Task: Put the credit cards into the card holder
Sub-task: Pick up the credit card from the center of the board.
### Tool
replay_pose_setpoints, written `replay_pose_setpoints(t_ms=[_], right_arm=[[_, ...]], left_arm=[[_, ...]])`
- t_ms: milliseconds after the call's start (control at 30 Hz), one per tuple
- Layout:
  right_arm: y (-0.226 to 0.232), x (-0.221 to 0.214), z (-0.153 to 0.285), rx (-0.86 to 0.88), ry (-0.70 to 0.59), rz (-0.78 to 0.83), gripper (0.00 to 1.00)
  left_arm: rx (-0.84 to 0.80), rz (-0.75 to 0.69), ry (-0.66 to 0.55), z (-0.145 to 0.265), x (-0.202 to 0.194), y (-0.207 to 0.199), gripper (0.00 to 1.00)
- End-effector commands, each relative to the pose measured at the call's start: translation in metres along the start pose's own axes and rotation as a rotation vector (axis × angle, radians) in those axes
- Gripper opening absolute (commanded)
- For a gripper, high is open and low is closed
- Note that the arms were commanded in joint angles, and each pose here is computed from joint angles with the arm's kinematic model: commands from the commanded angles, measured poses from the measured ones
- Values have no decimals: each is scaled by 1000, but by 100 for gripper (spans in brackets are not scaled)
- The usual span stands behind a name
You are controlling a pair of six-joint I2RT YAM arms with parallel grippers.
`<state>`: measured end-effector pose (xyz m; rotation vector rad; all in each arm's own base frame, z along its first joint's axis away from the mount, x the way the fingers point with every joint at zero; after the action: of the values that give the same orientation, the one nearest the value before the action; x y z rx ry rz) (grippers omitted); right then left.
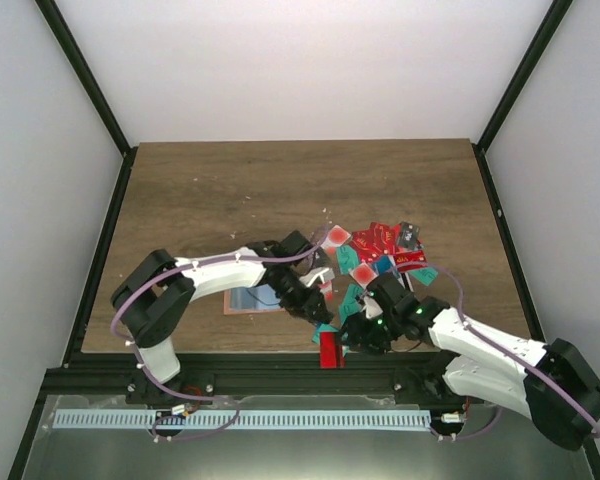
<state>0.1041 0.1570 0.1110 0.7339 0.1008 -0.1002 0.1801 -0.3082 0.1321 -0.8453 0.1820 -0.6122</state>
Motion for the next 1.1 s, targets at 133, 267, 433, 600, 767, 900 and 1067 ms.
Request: replay_pose_setpoints(t_ms=[133,267,433,600,767,900,1067], right_arm=[[-7,-13,-19,14,76,56,55],[-12,-17,-24,21,94,56,55],[-20,-24,-31,34,124,50,53],[-26,-29,-37,70,137,49,50],[-29,-30,-40,104,129,54,43],[-33,-31,-42,114,128,41,26],[-31,-31,-41,119,120,45,13]], left_arm=[[46,16,115,-20,-53,21,29],[26,16,133,-29,-63,20,29],[13,29,137,-38,-66,25,29],[-2,40,143,-48,-66,29,29],[-23,53,134,-53,-64,31,29],[-33,59,129,-55,-64,32,29],[-35,57,114,-53,-62,30,28]])
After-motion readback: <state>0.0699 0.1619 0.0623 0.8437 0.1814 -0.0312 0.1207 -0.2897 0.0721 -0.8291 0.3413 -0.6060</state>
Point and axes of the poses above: each gripper's point midway between its finger pads, its own z axis back along the fingers, its own y axis along the line the jaws close on, x = y × z, the point moved 8 cm from there along z, back along the fingers, and after that the axes turned 4 degrees about -z, right-handed, at the moved point
